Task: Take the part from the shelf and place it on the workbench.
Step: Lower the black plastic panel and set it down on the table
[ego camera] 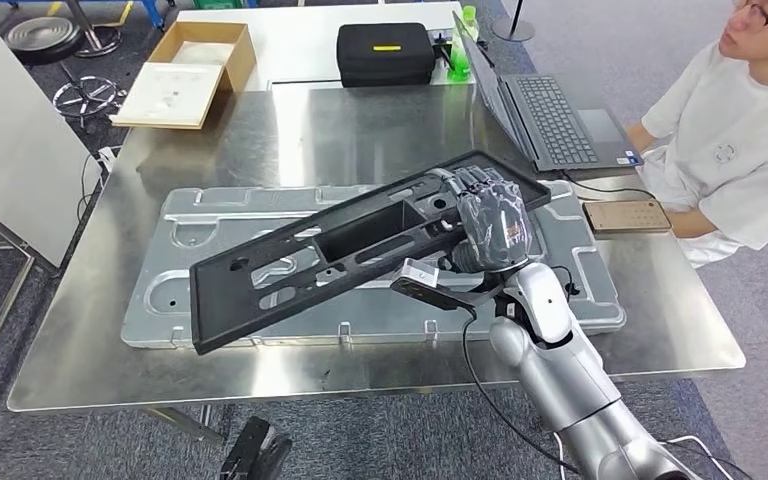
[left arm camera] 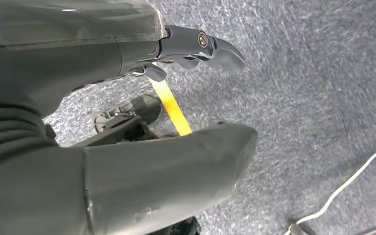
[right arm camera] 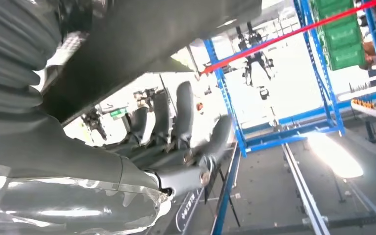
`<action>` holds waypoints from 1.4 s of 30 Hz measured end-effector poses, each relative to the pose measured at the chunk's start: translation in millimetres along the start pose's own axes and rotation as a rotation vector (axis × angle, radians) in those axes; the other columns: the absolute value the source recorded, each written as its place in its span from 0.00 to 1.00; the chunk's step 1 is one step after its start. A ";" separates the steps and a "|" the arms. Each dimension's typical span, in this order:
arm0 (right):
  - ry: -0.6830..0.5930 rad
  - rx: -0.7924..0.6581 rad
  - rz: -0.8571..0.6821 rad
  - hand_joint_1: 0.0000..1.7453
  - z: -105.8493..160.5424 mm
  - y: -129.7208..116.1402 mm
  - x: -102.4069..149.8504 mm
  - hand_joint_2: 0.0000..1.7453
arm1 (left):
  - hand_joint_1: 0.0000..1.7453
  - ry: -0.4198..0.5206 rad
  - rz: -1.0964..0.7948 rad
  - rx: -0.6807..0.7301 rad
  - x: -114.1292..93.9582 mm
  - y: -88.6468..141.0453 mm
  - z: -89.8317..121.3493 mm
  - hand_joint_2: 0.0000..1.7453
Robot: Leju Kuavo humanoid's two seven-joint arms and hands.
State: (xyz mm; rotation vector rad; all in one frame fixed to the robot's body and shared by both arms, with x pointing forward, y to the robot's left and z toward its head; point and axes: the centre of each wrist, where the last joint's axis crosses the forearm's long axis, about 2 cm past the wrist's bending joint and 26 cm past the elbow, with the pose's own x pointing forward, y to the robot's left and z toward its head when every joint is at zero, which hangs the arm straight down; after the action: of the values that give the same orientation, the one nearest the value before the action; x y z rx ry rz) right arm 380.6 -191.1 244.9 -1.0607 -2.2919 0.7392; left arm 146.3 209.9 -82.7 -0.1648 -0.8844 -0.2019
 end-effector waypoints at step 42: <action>0.345 -0.037 -0.006 0.00 10.2 -10.6 -63.6 0.00 | 0.00 0.001 0.009 0.026 -5.9 -3.2 3.9 0.00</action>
State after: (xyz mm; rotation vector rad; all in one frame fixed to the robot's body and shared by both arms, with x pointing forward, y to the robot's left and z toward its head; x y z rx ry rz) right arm 404.8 -250.1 230.9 -1.1022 -2.0179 0.4700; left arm 138.9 208.4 -84.8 -0.1448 -0.8852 -0.1818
